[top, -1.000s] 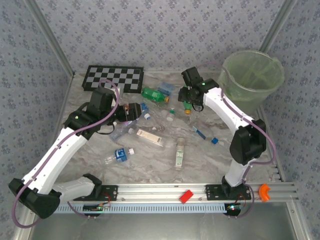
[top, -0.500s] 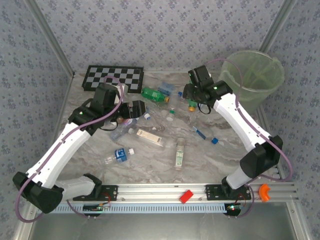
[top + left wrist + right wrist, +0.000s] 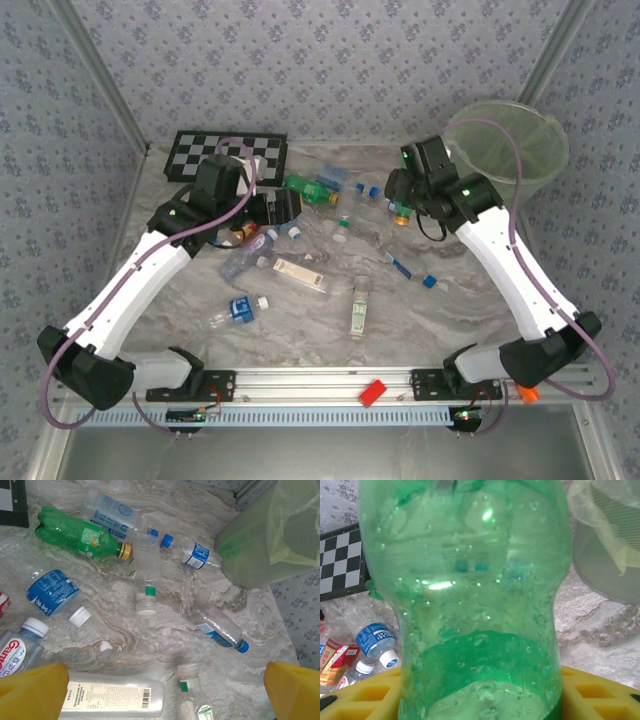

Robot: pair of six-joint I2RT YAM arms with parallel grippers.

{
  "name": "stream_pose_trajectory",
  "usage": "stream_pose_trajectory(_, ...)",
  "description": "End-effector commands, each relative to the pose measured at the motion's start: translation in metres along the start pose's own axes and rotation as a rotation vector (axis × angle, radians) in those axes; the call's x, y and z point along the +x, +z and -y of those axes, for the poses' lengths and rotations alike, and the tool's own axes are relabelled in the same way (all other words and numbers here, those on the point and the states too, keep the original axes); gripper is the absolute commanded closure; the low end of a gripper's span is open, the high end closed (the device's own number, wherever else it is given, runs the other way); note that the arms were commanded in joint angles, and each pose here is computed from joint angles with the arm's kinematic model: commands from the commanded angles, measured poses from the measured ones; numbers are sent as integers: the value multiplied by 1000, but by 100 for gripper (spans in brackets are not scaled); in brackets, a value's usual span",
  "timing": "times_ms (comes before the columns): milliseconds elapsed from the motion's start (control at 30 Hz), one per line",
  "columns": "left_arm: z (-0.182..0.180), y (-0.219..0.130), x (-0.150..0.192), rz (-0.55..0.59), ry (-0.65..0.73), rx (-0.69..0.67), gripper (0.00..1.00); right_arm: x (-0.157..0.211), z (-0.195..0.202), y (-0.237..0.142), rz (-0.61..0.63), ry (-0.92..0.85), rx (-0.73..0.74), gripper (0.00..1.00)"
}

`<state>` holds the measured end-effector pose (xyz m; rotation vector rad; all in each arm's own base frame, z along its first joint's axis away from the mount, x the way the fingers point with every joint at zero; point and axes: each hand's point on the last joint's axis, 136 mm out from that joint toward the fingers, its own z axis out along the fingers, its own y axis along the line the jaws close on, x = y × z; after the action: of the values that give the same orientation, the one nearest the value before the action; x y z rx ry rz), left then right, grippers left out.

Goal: Put the plastic bottles in the bin

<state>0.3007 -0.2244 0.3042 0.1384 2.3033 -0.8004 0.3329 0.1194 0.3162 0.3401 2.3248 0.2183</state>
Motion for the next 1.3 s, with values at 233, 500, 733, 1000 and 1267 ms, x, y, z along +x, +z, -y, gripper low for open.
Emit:
stream_pose_trajectory(233,16,-8,-9,28,35,57,0,-31,32,-57,114,56,15,44)
stream_pose_trajectory(500,15,-12,-7,31,38,52,0,-54,48,-84,182,64,22,44)
stream_pose_trajectory(733,15,-13,-7,35,31,53,0,-71,71,-106,237,108,41,44)
stream_pose_trajectory(1000,15,-16,-7,39,27,53,0,-91,115,-127,296,186,102,44)
stream_pose_trajectory(1267,8,-21,-2,53,16,34,0,-110,166,-132,345,292,191,44)
